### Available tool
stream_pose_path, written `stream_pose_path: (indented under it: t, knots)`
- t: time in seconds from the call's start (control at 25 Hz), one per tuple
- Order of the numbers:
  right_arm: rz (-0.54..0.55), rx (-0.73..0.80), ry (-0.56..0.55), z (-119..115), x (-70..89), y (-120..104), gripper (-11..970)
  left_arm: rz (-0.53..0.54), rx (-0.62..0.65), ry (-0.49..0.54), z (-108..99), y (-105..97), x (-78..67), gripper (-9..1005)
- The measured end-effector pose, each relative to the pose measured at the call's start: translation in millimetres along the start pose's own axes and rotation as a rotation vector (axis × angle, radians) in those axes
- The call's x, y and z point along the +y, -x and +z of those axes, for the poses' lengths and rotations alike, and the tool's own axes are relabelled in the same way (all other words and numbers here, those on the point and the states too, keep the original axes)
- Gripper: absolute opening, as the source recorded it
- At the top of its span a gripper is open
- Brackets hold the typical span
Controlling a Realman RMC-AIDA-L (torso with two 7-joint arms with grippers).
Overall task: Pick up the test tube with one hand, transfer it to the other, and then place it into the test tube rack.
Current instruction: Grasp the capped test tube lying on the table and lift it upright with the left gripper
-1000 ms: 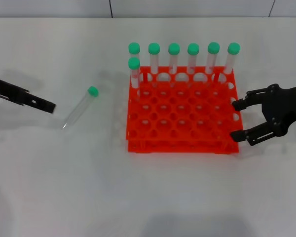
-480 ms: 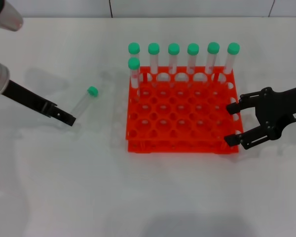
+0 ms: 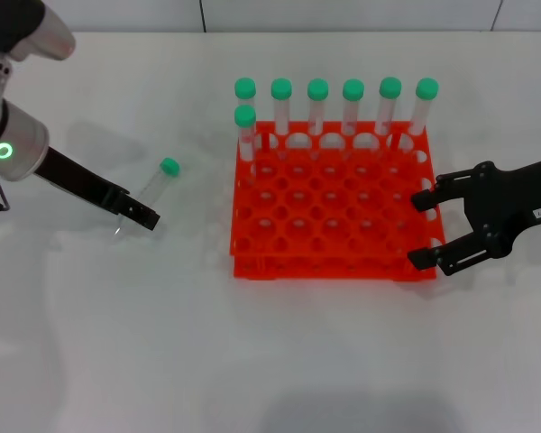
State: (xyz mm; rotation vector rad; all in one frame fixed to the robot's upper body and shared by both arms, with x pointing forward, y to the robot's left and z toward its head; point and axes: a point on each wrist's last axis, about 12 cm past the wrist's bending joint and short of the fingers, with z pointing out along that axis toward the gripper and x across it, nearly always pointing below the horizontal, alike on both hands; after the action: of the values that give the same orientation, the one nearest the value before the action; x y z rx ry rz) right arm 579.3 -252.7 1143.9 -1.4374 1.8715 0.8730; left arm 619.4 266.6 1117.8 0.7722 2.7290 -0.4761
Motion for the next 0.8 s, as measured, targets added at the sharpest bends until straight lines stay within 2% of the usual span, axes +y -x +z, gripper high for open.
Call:
stream_pose_path:
  t: [0.28,0.48,0.8]
  knots:
    - [-0.003,0.004,-0.007,1.6,-0.9,0.5,869,-0.005,0.009,0.010,3.0,3.2,-2.3,790]
    - [-0.003,0.004,-0.011,1.6,-1.4,0.5,868,-0.014,0.027,0.018,4.5,4.0,-4.3,583]
    - [-0.005,0.003,-0.020,1.6,-2.7,1.4,868,0.000,0.076,0.041,6.5,4.9,-7.9,470]
